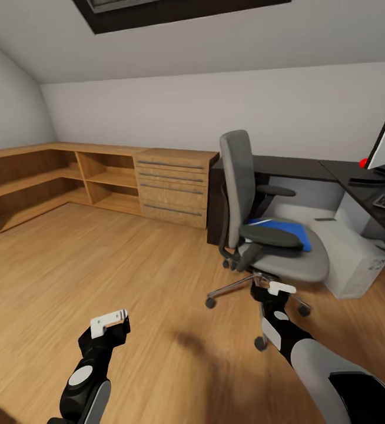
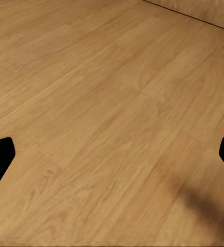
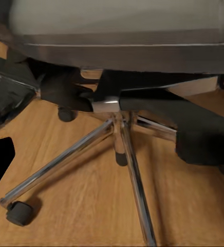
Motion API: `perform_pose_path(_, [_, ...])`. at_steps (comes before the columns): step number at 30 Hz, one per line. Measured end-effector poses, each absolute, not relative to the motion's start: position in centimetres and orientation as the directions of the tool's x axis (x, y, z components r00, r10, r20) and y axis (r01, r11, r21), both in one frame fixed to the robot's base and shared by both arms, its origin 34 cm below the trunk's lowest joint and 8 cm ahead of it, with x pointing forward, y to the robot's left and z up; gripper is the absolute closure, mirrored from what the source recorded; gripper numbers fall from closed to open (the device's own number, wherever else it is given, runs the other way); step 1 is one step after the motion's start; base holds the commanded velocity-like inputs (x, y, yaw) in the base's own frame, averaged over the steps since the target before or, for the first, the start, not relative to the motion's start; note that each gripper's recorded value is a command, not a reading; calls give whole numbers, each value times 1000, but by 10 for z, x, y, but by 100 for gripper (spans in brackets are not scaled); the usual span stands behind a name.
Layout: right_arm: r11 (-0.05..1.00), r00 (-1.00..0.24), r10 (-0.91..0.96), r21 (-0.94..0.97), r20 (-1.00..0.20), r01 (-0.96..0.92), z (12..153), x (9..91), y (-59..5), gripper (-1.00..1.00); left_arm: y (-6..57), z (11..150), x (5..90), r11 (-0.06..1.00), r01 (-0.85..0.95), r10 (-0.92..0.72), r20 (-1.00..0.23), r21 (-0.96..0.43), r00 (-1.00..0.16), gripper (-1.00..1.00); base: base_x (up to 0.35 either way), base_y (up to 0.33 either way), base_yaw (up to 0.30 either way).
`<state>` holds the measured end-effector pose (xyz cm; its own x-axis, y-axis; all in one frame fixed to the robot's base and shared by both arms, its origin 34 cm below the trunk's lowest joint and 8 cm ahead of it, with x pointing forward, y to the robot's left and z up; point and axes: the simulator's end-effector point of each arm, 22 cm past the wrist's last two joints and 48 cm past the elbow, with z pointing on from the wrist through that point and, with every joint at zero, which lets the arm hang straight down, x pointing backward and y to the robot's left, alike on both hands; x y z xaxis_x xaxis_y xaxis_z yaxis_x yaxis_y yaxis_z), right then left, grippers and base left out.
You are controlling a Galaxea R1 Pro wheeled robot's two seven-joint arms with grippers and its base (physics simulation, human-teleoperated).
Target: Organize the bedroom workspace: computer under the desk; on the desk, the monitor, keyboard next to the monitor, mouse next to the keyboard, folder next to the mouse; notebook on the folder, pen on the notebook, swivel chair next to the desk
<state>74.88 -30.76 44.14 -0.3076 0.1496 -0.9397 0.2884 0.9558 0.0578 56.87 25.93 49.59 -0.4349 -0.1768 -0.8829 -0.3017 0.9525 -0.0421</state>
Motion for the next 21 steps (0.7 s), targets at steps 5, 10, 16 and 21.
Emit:
perform_pose_path(5, [955,-305,151,59,-940,289,443,749,-308,-100,259,498,569,952,-302,-177,-885,-43,-432,-100,-248,0,-127])
perform_pose_path(10, [954,-300,155,64,-941,293,447,749,-309,-100,259,500,569,953,-301,-177,-887,-45,-427,-100,-40,0,-214])
perform_pose_path(16, [953,-293,157,67,-943,294,451,749,-310,-100,259,503,569,953,-301,-177,-889,-46,-422,-100,-6,0,-242])
perform_pose_path(21, [953,-288,158,69,-944,296,454,749,-312,-100,260,505,569,952,-301,-177,-891,-48,-418,-100,-1,0,-247])
